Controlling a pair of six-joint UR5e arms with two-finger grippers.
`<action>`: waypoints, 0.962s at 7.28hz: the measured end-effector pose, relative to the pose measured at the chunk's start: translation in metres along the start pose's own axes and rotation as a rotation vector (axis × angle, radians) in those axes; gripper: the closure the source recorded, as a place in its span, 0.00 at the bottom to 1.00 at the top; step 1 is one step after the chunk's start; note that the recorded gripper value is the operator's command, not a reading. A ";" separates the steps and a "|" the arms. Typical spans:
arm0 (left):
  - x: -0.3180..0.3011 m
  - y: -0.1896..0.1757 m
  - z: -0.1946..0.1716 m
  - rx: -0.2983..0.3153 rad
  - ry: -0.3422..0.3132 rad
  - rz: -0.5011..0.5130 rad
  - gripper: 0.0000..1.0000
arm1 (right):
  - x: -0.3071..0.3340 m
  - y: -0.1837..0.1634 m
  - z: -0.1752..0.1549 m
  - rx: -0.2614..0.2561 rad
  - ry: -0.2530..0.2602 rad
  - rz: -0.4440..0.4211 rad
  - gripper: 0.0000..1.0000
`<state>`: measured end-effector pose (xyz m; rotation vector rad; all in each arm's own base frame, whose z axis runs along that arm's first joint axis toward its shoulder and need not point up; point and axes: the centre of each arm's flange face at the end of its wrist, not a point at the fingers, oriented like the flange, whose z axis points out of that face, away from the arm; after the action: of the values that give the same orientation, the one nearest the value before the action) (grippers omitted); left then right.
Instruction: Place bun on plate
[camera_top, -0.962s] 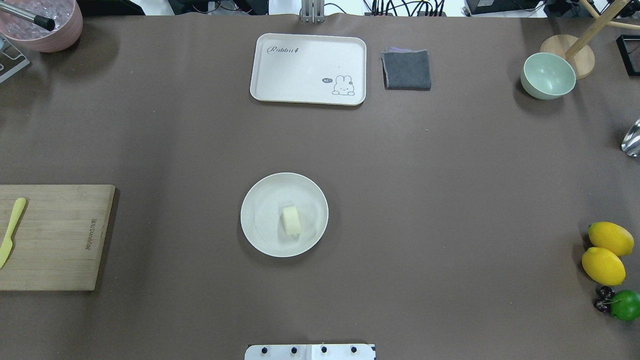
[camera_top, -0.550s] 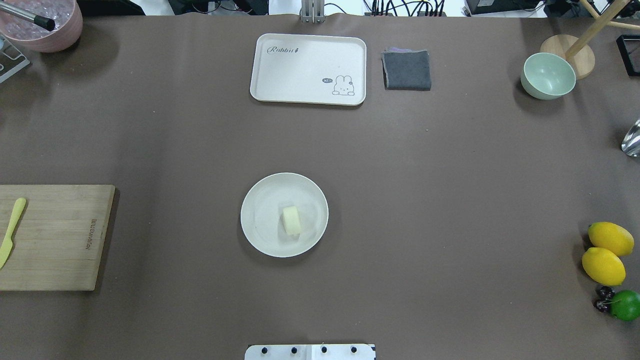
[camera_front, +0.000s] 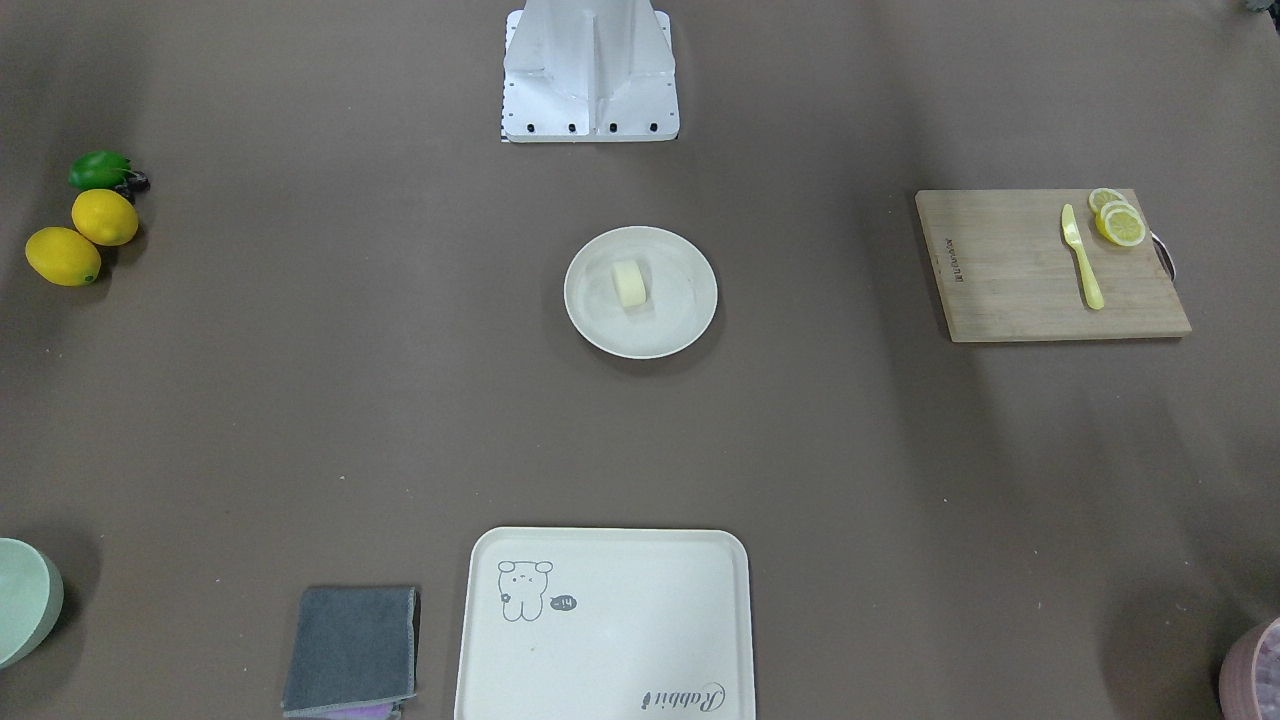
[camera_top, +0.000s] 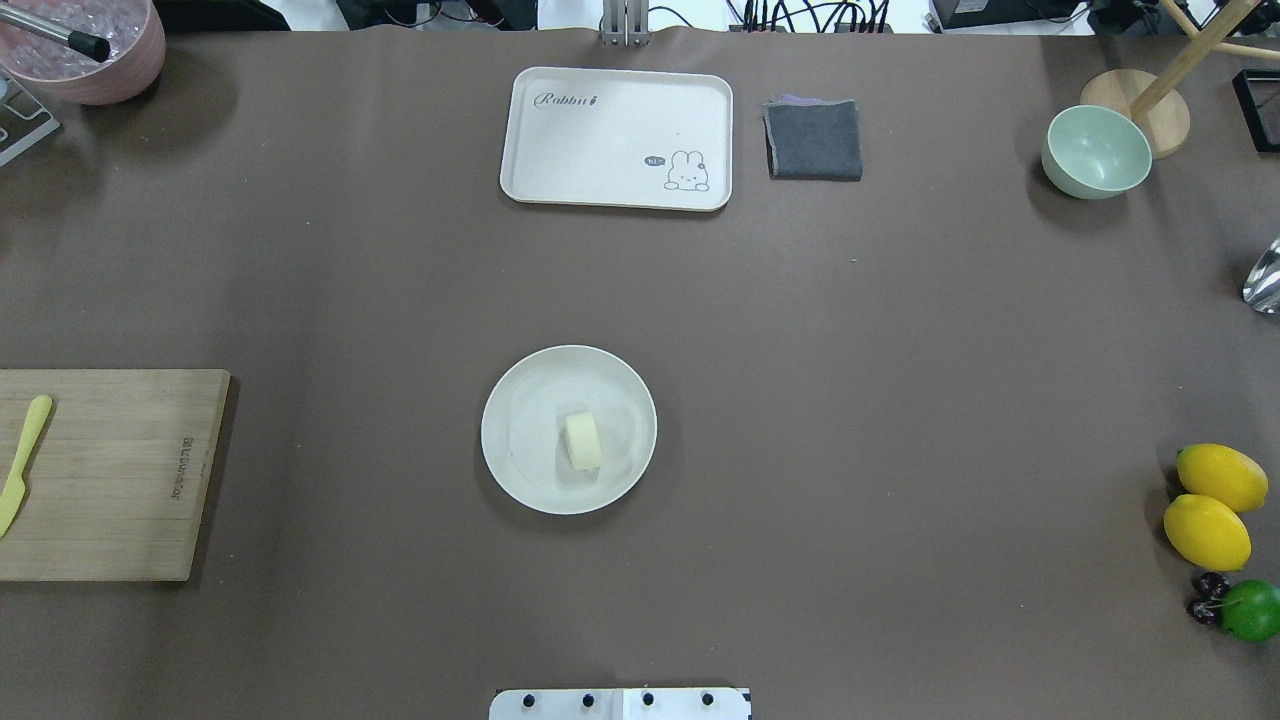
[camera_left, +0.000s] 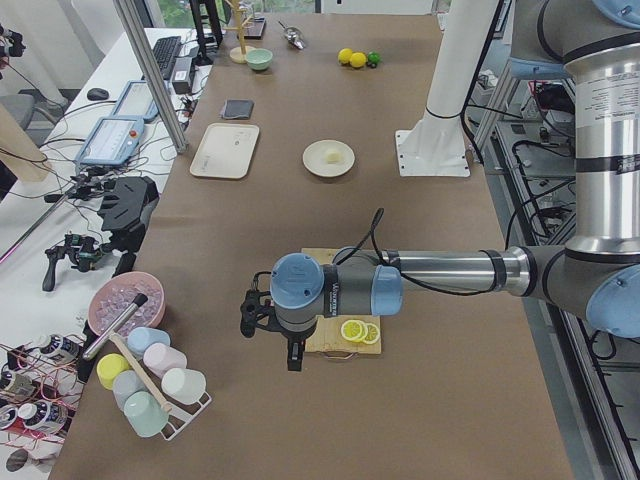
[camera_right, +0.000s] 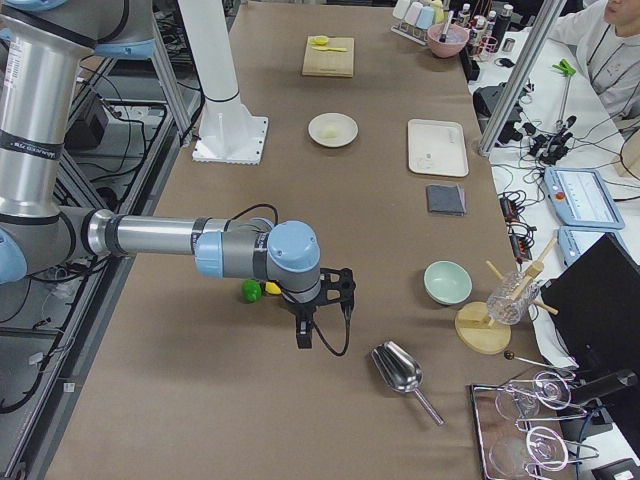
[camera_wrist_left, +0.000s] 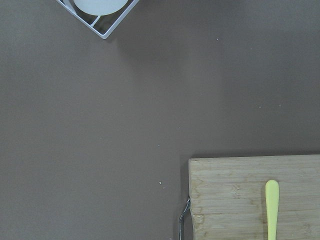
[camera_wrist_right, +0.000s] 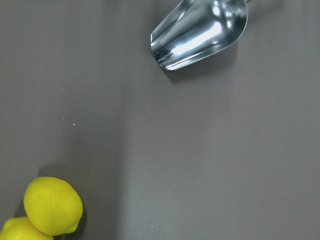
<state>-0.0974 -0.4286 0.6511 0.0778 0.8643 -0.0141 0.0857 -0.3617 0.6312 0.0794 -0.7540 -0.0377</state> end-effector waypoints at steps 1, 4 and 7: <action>-0.002 0.004 0.002 -0.004 -0.001 -0.004 0.02 | 0.000 0.000 0.000 0.001 0.000 -0.001 0.00; -0.005 0.013 0.004 -0.011 -0.004 -0.010 0.02 | 0.001 -0.002 0.001 0.020 0.002 -0.018 0.00; -0.003 0.012 0.002 0.012 -0.005 0.018 0.02 | 0.002 -0.001 0.002 0.023 0.001 -0.020 0.00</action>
<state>-0.0974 -0.4167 0.6550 0.0963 0.8581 -0.0025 0.0857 -0.3633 0.6342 0.1090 -0.7528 -0.0485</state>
